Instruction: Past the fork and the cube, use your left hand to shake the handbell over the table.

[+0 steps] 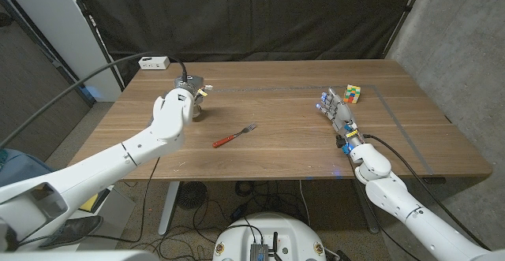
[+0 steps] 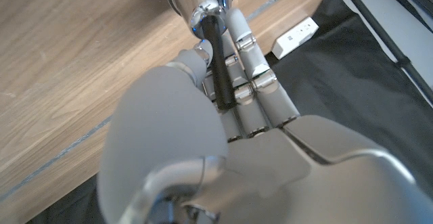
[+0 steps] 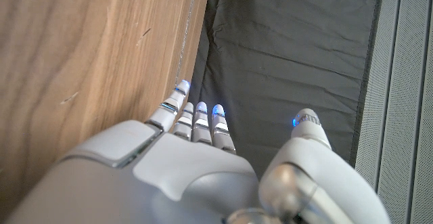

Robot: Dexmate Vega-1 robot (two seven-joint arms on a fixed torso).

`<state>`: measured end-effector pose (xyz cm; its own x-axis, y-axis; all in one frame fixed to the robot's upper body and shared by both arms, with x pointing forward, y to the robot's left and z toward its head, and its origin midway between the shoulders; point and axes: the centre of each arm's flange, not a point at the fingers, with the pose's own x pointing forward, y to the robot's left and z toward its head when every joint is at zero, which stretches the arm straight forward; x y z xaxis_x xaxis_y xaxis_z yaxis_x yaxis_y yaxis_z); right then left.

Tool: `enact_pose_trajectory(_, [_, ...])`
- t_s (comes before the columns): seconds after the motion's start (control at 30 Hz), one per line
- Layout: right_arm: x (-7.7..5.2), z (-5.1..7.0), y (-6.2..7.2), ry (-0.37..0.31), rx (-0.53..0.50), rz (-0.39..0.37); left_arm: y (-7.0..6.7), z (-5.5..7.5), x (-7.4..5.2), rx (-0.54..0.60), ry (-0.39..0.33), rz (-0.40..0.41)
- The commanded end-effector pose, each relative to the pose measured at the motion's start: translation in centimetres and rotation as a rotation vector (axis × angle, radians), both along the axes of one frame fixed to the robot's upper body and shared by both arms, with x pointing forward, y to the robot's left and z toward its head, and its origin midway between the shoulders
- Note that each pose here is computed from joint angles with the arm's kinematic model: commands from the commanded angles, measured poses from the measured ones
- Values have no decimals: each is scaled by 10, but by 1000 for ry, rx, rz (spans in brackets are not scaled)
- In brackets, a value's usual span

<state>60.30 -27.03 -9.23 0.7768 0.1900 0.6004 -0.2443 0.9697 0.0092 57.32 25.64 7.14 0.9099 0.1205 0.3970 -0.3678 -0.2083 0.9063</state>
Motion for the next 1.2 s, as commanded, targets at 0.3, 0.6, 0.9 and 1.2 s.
enact_pose_trajectory(0.3, [2, -3, -6, 6, 11, -3, -12, 62, -55, 437, -388, 385])
enact_pose_trajectory(0.6, [3, -3, -7, 12, 10, 0, 4, 71, -51, 178, -197, 141])
enact_pose_trajectory(0.9, [3, -5, -10, 18, 12, -7, 8, 66, -42, -22, -65, -65])
enact_pose_trajectory(1.2, [1, -4, -11, 15, 8, -14, 2, 54, -35, -193, -71, -361])
